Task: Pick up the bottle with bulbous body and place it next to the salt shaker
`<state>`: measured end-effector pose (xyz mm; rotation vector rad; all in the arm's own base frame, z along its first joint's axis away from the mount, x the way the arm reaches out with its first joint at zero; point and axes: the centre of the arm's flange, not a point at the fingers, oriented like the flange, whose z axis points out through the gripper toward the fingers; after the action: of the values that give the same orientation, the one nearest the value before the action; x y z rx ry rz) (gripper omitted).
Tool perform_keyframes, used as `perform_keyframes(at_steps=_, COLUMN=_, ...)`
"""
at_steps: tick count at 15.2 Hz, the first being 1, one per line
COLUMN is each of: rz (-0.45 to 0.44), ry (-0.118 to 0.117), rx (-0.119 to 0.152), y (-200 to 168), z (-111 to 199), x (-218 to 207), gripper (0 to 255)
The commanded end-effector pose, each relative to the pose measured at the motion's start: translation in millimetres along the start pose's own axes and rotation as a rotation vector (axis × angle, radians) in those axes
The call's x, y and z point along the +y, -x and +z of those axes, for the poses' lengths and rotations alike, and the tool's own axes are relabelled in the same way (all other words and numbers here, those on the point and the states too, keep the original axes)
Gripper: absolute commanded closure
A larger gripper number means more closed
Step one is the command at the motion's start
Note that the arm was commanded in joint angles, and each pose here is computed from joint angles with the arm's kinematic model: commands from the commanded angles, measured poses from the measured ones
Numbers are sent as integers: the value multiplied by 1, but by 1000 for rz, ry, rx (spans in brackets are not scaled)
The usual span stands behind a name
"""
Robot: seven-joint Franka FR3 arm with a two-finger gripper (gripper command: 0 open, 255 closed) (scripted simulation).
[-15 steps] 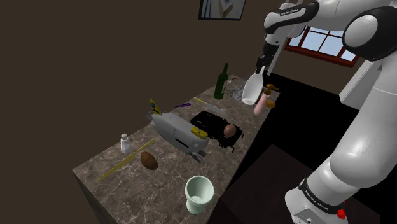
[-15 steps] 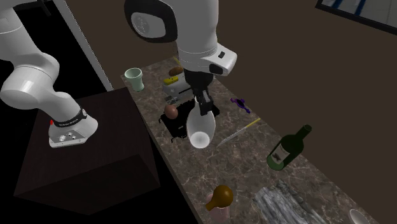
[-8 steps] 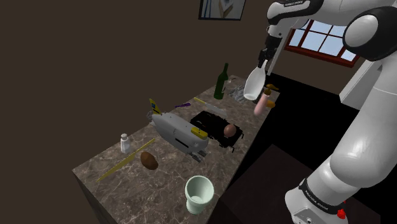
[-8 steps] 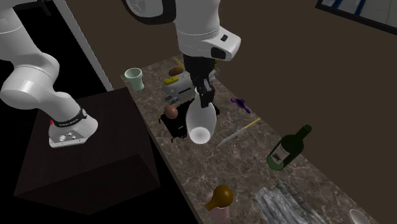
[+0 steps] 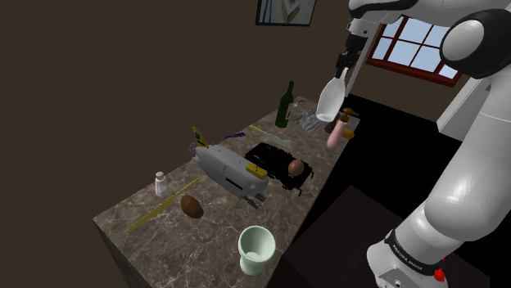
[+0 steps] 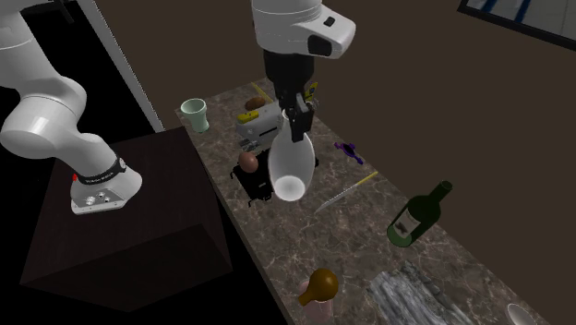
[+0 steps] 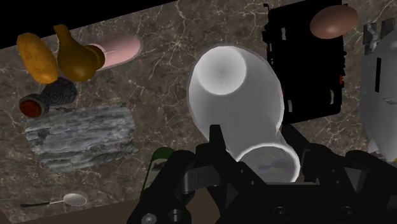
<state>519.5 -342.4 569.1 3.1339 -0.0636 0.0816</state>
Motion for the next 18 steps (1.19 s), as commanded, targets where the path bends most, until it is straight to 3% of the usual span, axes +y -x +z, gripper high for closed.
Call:
perform_keyframes(at_steps=1, rz=0, ry=0, rx=0, y=0, z=-12, x=1, gripper=255)
perform_keyframes(at_steps=8, rz=0, ry=0, rx=0, y=-2, z=-46, x=1, gripper=255)
perform_keyframes(at_steps=18, rz=0, ry=0, rx=0, y=-3, z=-24, x=-129, gripper=255)
